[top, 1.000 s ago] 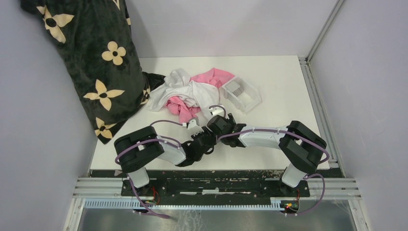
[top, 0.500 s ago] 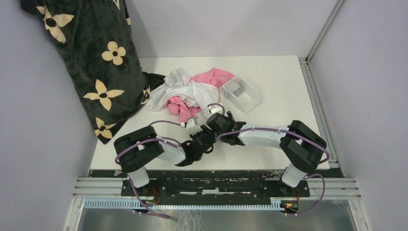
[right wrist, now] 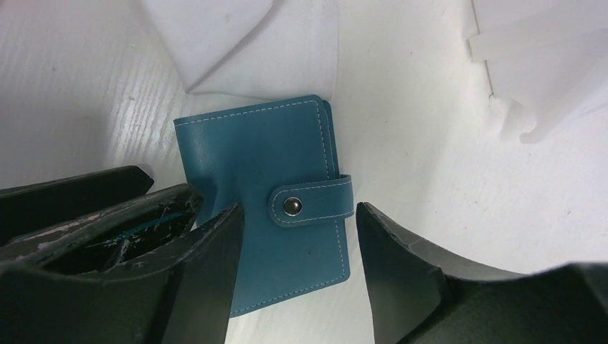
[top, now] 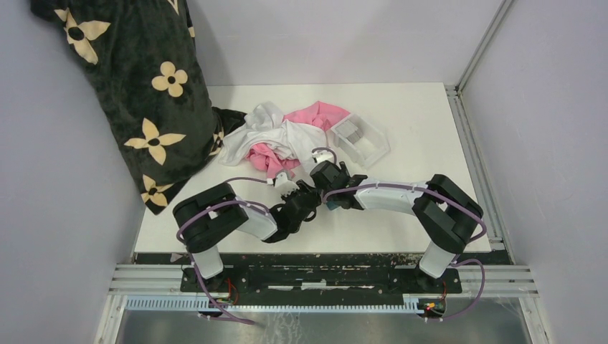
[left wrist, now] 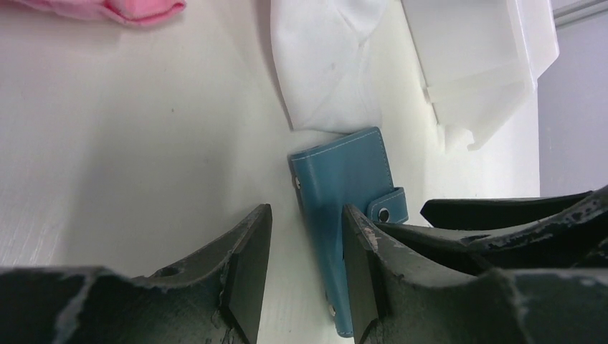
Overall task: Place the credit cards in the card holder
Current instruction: Adjust the card holder at the center of the board.
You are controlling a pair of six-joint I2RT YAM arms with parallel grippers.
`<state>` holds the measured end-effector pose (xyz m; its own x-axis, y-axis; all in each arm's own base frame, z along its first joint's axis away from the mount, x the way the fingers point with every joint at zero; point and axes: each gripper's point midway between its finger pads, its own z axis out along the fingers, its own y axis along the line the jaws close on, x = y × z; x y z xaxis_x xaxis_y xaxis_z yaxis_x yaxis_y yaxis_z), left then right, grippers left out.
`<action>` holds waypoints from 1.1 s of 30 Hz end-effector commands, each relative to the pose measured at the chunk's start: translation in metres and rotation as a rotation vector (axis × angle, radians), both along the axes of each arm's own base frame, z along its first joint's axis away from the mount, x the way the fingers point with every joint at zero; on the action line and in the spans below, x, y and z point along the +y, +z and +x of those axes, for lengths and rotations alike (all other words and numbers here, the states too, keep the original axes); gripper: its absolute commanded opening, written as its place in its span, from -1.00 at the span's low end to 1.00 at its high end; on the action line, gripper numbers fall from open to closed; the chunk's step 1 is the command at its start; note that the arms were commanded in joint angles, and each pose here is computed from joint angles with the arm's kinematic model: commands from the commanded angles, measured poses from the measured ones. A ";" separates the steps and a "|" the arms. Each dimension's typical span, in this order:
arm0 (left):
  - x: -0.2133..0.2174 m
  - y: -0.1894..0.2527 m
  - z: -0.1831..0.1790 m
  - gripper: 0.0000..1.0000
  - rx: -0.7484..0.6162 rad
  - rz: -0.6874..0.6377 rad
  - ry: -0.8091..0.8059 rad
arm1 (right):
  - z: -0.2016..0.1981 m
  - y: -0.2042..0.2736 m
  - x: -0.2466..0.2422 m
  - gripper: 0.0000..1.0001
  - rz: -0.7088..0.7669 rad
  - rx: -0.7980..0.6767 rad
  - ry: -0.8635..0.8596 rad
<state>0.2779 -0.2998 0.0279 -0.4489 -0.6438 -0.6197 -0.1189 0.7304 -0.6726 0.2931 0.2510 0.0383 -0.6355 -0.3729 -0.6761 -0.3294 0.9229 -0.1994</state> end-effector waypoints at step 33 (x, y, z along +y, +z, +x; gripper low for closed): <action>-0.035 -0.028 0.007 0.00 0.090 0.107 -0.153 | 0.016 -0.012 -0.033 0.24 0.083 0.111 -0.084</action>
<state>0.2939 -0.3313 0.0284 -0.5154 -0.6132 -0.5987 -0.0759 0.7285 -0.6808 0.3130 0.2235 0.0303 -0.7137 -0.2592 -0.6507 -0.2539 0.9616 -0.1045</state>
